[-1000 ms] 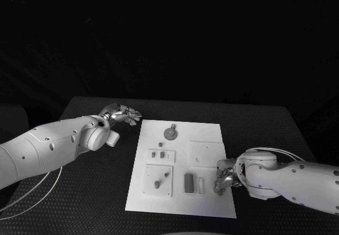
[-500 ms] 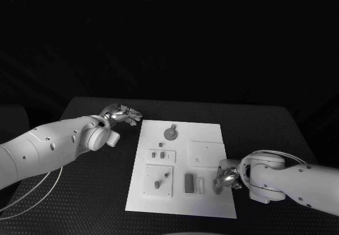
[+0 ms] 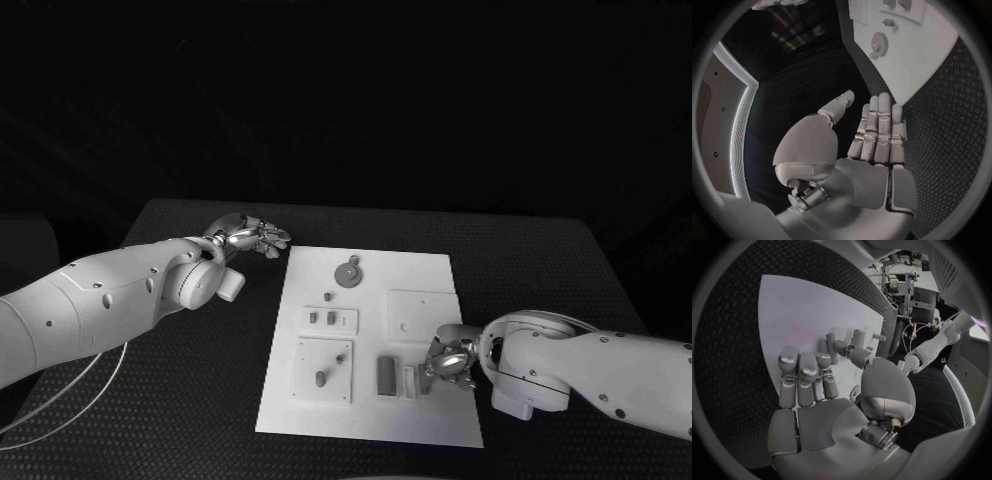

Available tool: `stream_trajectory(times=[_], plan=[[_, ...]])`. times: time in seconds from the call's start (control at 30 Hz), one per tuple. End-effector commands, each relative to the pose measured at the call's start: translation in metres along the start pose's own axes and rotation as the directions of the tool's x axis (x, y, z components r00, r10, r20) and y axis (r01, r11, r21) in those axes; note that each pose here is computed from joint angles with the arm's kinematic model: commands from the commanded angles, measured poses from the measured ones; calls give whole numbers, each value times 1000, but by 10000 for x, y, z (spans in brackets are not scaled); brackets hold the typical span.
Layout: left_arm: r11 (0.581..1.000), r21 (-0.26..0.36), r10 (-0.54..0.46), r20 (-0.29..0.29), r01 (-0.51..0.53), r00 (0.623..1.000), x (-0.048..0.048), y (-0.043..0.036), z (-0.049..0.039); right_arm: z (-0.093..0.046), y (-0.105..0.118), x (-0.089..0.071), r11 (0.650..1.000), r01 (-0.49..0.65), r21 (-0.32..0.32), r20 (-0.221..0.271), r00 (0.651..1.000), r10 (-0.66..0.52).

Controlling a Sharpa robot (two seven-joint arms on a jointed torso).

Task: Assemble the parts on the task board

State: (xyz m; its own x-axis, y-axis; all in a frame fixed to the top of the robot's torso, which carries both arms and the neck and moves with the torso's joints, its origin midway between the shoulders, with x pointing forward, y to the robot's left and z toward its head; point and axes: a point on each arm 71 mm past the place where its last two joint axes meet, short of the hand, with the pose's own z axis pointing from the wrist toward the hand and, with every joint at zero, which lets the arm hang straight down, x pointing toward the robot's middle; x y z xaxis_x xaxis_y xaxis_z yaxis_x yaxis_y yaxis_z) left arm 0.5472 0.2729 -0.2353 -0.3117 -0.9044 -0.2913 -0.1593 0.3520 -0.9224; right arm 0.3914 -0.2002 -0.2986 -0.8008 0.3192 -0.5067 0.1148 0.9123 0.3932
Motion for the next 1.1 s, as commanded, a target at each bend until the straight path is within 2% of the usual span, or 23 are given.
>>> stream_trajectory(times=[0.03,0.37,0.6,0.9,1.1], plan=[[1000,8,2,-21,-2,1000,31,-17,3,27,4,62,997,-71,3,-45,996,71],[1000,6,3,-21,-3,1000,28,-15,-1,63,62,108,998,-59,11,-102,993,60],[1000,6,3,-21,-3,1000,25,-14,-3,90,97,108,998,-59,6,-99,993,59],[1000,4,3,-22,-3,1000,21,-11,-8,119,104,131,999,-26,27,-140,990,30],[1000,3,3,-22,-3,1000,17,-9,-11,117,103,128,1000,2,26,-131,991,1]])
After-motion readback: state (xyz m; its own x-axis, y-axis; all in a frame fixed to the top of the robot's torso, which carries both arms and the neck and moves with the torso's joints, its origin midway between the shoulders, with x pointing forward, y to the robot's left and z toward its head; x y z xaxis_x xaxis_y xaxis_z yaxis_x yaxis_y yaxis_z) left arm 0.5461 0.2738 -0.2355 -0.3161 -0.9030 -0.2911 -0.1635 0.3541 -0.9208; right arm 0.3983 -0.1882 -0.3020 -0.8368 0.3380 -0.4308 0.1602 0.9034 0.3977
